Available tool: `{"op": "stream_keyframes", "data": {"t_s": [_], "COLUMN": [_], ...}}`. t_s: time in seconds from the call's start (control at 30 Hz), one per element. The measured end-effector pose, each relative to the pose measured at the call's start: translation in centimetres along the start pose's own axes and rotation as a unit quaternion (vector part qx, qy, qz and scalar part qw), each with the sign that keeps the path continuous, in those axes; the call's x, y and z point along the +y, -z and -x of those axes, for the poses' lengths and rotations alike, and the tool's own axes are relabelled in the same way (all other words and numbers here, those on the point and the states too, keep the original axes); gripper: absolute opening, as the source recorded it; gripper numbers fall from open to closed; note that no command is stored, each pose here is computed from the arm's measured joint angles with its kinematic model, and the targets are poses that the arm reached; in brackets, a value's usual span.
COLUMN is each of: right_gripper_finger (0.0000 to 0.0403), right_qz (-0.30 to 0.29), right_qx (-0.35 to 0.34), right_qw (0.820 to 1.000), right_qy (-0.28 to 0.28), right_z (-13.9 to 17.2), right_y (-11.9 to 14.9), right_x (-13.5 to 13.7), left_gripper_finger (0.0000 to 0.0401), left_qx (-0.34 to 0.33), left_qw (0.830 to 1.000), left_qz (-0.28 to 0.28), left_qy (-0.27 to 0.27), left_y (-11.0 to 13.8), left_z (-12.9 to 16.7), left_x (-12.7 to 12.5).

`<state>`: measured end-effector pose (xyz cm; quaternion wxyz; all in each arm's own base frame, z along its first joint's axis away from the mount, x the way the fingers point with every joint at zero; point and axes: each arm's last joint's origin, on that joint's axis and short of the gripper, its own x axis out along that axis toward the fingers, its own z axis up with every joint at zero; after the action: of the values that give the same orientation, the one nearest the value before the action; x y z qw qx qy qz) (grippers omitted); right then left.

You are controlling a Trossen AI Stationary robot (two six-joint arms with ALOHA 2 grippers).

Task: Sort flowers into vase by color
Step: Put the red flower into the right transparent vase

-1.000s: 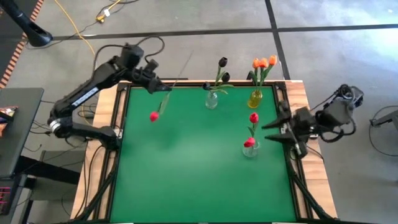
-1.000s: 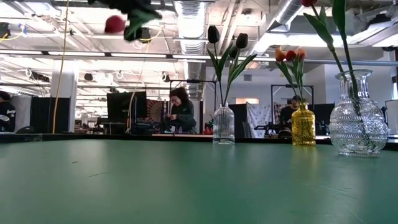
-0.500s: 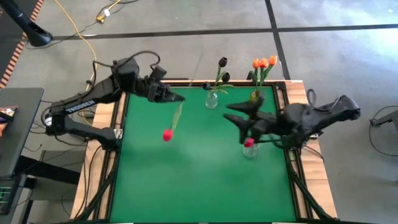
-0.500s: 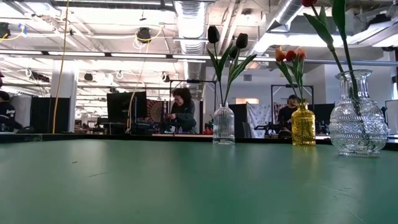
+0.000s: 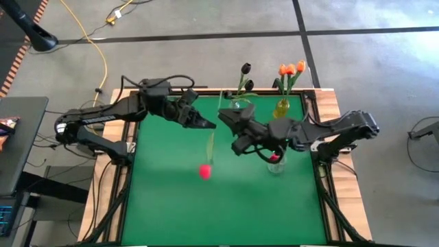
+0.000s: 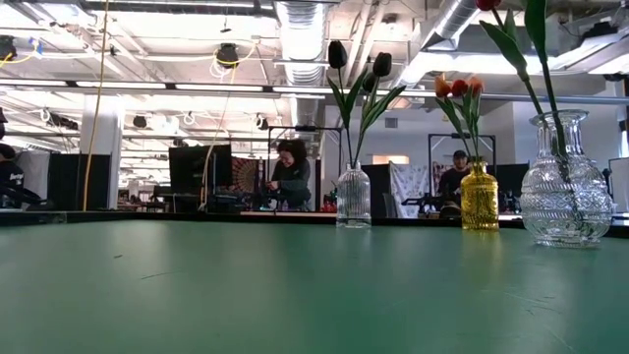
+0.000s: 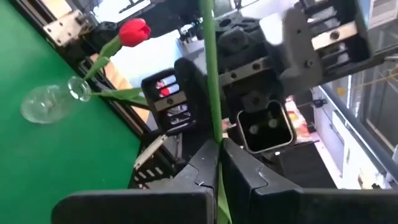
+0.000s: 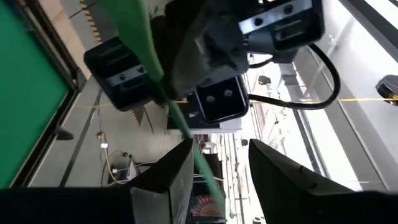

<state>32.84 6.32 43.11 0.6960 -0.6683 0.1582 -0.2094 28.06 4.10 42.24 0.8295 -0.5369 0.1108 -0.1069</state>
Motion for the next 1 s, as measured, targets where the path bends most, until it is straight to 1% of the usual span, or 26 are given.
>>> {"op": "stream_keyframes", "data": {"t_s": [0.33, 0.53, 0.63, 0.8, 1.0], "right_gripper_finger": [0.0179, 0.0179, 0.0179, 0.0179, 0.0179], "right_qz": [0.050, 0.056, 0.064, 0.081, 0.082], "right_qx": [-0.001, -0.005, -0.017, -0.026, -0.037], "right_qw": [0.998, 0.997, 0.996, 0.994, 0.993], "right_qy": [-0.044, -0.047, -0.054, -0.069, -0.071], "right_z": [0.1, 0.3, 0.3, 0.4, 0.3], "right_y": [0.0, -0.2, -0.3, -0.3, -0.2], "right_x": [1.0, 1.1, 1.3, 1.7, 1.7], "left_gripper_finger": [0.0000, 0.0000, 0.0000, 0.0000, 0.0000], "left_qx": [-0.010, 0.000, 0.006, 0.005, 0.012], "left_qw": [1.000, 0.999, 0.998, 0.998, 0.998], "left_qz": [-0.003, 0.018, 0.033, 0.043, 0.048], "left_qy": [-0.007, -0.036, -0.048, -0.046, -0.043], "left_y": [0.0, 0.3, 0.4, 0.4, 0.7], "left_z": [0.1, 0.1, 0.1, 0.1, -0.1], "left_x": [0.0, 0.6, 0.8, 0.8, 0.6]}}
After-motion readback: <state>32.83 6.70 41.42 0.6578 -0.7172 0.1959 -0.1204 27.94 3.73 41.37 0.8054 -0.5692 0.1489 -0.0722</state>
